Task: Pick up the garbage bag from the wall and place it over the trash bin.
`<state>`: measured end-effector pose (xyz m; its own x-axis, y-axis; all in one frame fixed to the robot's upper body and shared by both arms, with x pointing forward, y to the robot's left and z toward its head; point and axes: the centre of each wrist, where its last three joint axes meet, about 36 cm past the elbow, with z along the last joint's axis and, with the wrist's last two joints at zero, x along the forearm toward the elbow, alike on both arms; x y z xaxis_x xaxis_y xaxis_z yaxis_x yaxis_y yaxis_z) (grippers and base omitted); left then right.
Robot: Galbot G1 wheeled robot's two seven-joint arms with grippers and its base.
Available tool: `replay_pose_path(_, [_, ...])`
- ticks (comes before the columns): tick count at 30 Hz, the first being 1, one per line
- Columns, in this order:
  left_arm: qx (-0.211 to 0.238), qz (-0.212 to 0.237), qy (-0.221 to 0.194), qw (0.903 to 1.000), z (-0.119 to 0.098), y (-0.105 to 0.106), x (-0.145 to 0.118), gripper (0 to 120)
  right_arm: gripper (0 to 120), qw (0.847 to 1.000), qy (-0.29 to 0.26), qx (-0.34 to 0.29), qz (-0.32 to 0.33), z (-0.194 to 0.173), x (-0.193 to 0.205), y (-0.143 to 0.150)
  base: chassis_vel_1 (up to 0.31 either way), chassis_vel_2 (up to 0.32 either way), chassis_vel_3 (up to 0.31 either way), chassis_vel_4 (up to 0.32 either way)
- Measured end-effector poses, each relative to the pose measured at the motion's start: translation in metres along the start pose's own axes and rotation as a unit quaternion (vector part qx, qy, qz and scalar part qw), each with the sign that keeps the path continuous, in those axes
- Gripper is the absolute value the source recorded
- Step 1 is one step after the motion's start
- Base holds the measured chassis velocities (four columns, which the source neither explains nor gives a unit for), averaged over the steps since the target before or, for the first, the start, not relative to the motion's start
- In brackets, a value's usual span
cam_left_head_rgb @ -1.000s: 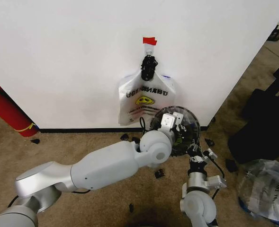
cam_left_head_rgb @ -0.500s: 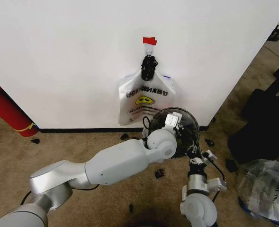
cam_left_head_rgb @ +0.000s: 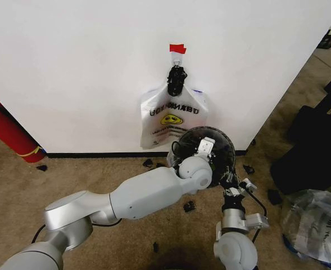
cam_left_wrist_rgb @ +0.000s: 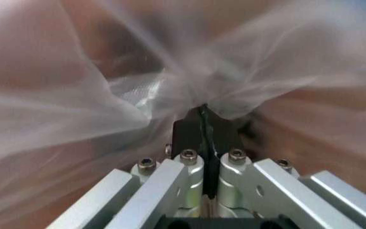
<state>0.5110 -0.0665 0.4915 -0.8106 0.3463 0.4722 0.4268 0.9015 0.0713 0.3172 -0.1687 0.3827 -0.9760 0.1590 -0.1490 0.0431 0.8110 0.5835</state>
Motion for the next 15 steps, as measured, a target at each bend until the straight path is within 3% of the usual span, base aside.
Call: replay_pose_path(15, [-0.009,-0.020,0.014,0.9997,0.008,0.004,-0.017,0,2,1.000,0.006,-0.002,-0.013,0.002,0.007,0.001,0.000,0.000,0.000,0.000])
